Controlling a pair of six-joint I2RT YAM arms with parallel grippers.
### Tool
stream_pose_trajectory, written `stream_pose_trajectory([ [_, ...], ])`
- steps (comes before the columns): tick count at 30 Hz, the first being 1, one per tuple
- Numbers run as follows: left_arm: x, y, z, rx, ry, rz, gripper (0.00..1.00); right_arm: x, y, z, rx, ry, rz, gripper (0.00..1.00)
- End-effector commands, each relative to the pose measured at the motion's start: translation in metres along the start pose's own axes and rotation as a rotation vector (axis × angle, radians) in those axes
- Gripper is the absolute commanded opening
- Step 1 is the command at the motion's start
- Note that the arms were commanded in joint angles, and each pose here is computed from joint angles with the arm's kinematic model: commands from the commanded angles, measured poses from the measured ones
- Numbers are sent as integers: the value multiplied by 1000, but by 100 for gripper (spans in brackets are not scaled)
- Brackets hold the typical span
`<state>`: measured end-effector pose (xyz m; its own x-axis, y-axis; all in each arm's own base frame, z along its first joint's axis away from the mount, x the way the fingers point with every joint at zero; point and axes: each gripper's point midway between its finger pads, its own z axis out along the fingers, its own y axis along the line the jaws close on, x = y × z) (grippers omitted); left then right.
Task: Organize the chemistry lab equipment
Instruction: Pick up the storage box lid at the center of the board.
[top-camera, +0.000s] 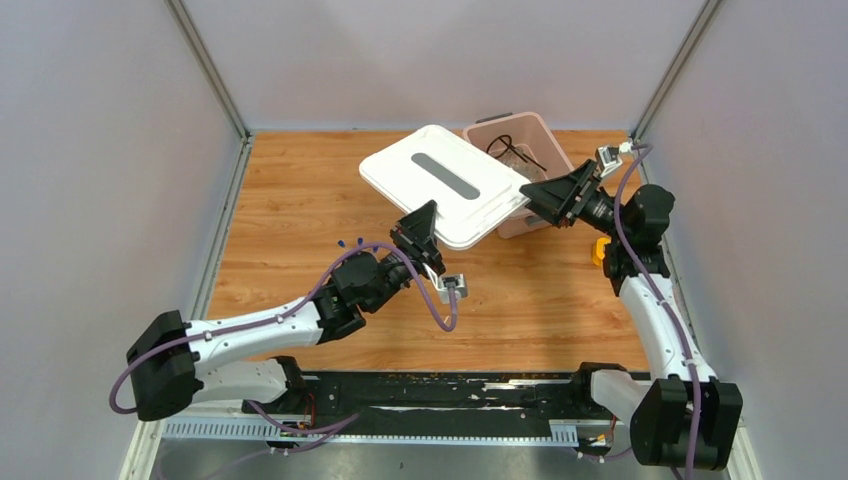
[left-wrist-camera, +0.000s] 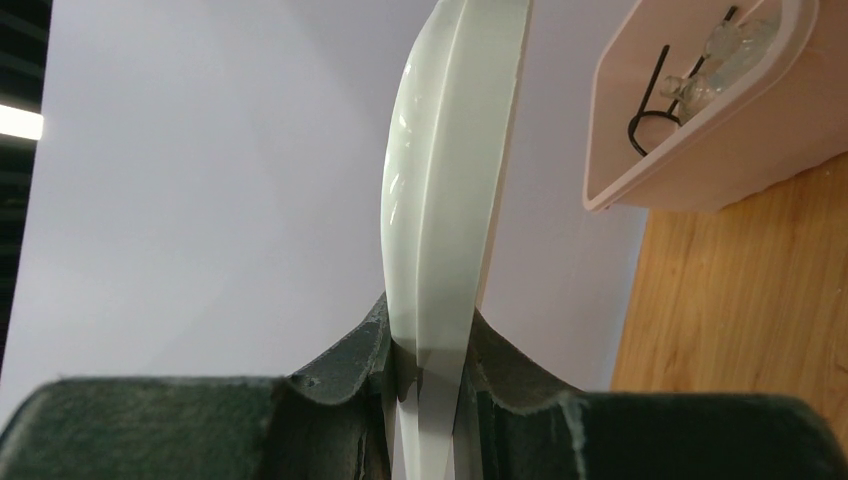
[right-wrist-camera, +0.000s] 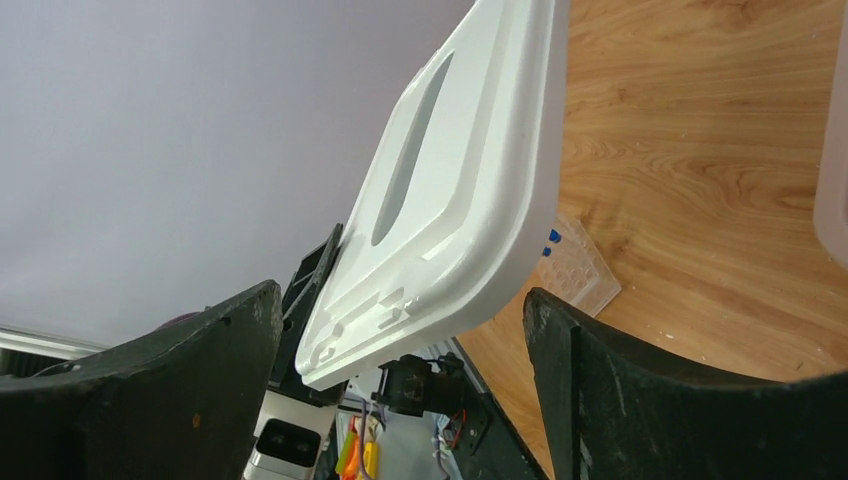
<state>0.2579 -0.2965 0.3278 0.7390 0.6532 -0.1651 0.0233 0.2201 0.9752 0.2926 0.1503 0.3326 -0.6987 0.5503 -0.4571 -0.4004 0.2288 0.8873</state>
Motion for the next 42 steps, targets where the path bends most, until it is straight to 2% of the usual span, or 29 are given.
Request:
stream_pose_trajectory([
  [1, -5, 57, 2, -225, 29, 1, 0, 3, 4, 4, -9, -49, 40, 89],
  [10, -33, 31, 31, -199, 4, 34, 0, 26, 12, 18, -53, 15, 49, 82],
  [13, -40, 26, 40, -207, 8, 40, 0, 25, 7, 17, -36, -8, 64, 73],
  [18, -47, 20, 51, -219, 25, 52, 0, 24, -1, 14, -12, -61, 102, 42],
  [19, -49, 17, 52, -213, 24, 58, 0, 23, -1, 14, -11, -65, 103, 34],
  [21, -50, 12, 55, -204, 26, 60, 0, 21, -2, 12, -7, -80, 104, 3],
  [22, -50, 8, 56, -195, 31, 60, 0, 19, -1, 10, -7, -89, 101, 0],
  [23, -50, 5, 56, -186, 42, 53, 4, 16, -1, 8, -9, -103, 97, 0],
  [24, -50, 1, 57, -173, 58, 37, 18, 12, -1, 5, -12, -118, 96, 0],
  [25, -51, -2, 56, -160, 74, 3, 37, 11, -1, 3, -17, -128, 100, 0],
  [26, -53, -6, 55, -140, 90, -35, 55, 3, -2, -3, -19, -155, 99, 0],
  [27, -55, -11, 54, -117, 99, -84, 68, -3, -2, -7, -22, -177, 98, 0],
  [28, -60, -17, 51, -85, 101, -137, 77, -7, -2, -11, -26, -192, 99, 0],
  [29, -64, -21, 48, -62, 102, -220, 83, -11, 0, -14, -34, -206, 89, 0],
  [31, -70, -35, 39, 25, 114, -383, 88, -19, 3, -20, -41, -235, 61, 0],
  [34, -76, -38, 23, 82, 117, -729, 95, -30, 4, -28, -45, -283, 20, 0],
  [37, -82, -39, 6, 107, 108, -980, 96, -43, 0, -37, -38, -342, -8, 0],
  [42, -81, -55, 0, 152, 9, -1433, 95, -64, -12, -52, -3, -468, -14, 0],
])
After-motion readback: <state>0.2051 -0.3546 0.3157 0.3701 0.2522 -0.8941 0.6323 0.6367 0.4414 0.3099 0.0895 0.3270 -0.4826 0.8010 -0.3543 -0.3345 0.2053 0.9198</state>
